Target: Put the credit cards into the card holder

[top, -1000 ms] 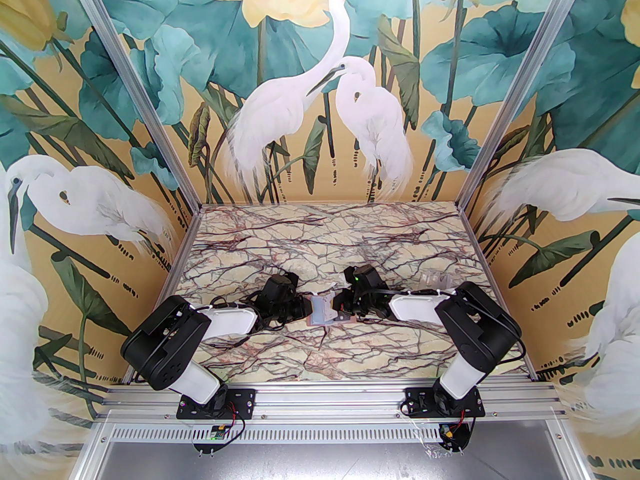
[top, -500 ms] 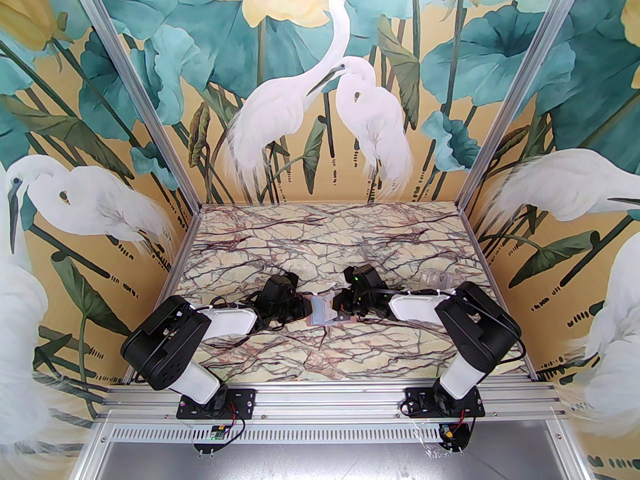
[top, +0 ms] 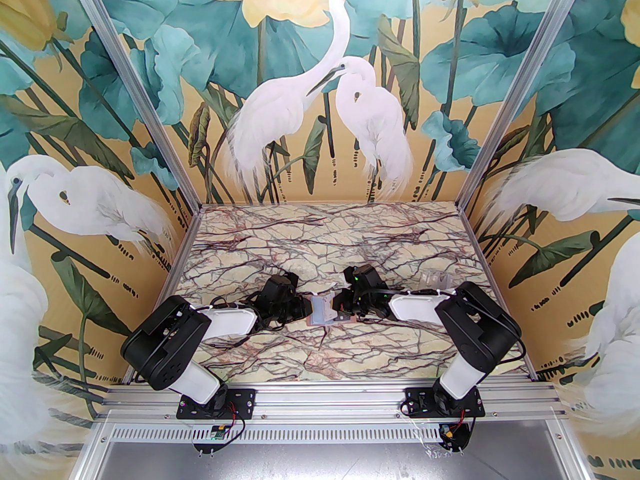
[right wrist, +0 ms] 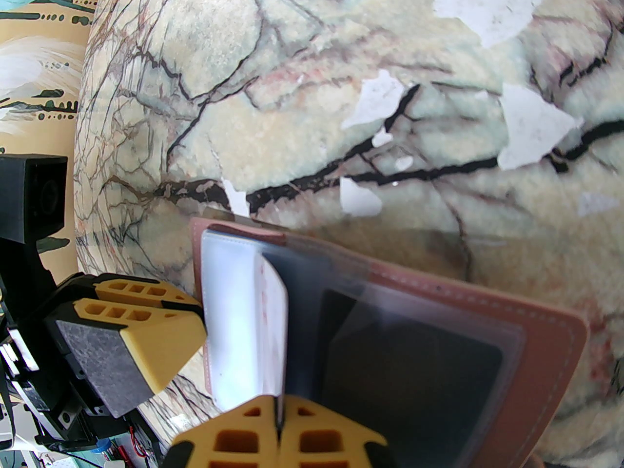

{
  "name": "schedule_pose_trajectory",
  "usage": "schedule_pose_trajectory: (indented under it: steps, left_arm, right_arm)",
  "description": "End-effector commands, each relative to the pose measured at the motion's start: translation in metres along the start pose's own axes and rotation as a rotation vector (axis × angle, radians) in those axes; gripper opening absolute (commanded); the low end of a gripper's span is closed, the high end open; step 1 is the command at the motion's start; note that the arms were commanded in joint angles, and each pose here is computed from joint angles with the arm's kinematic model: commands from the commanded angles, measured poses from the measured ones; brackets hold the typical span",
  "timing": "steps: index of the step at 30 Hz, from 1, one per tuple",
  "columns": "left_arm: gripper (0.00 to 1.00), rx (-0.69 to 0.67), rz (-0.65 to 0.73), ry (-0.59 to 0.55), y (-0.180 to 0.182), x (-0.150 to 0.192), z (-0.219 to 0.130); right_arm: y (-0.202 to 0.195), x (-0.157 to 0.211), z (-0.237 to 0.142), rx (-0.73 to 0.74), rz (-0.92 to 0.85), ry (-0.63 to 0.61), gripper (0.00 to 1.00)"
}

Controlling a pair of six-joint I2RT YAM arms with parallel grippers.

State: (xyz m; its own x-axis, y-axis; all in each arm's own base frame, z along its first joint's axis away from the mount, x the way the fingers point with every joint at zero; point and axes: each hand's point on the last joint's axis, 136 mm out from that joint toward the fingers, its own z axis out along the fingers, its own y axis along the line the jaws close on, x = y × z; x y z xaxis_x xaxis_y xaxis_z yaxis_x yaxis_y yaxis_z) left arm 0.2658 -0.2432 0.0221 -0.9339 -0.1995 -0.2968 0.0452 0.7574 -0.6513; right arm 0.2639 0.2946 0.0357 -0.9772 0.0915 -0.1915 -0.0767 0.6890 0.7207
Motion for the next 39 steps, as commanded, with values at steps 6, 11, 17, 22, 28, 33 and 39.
schedule_pose_trajectory:
  steps: [6, 11, 17, 22, 28, 33, 39]
  left_arm:
    - [0.20, -0.076, -0.027, 0.032, 0.0248, 0.0144, 0.0045]
    - [0.20, -0.077, -0.027, 0.033, 0.0250, 0.0148, 0.0045]
    - [0.20, -0.077, -0.027, 0.033, 0.0251, 0.0148, 0.0048]
    - [0.20, -0.077, -0.027, 0.034, 0.0251, 0.0148, 0.0049]
    - [0.20, -0.076, -0.027, 0.031, 0.0249, 0.0145, 0.0043]
    - [0.20, -0.076, -0.026, 0.030, 0.0249, 0.0146, 0.0042]
    - [0.20, -0.076, -0.027, 0.031, 0.0253, 0.0149, 0.0044]
  right_arm:
    - [-0.0164, 0.0172, 0.0056, 0.064, 0.036, 0.063, 0.00]
    - [-0.0171, 0.0176, 0.0057, 0.067, 0.043, 0.062, 0.00]
    - [-0.0195, 0.0211, 0.0065, 0.076, 0.062, 0.065, 0.00]
    - [-0.0190, 0.0198, 0.0057, 0.078, 0.061, 0.058, 0.00]
    - [-0.0196, 0.0191, 0.0038, 0.088, 0.054, 0.052, 0.17]
    - [-0.0182, 0.0149, 0.0006, 0.108, 0.039, 0.043, 0.30]
    - [-0.0140, 0.0116, -0.0027, 0.109, 0.024, 0.035, 0.37]
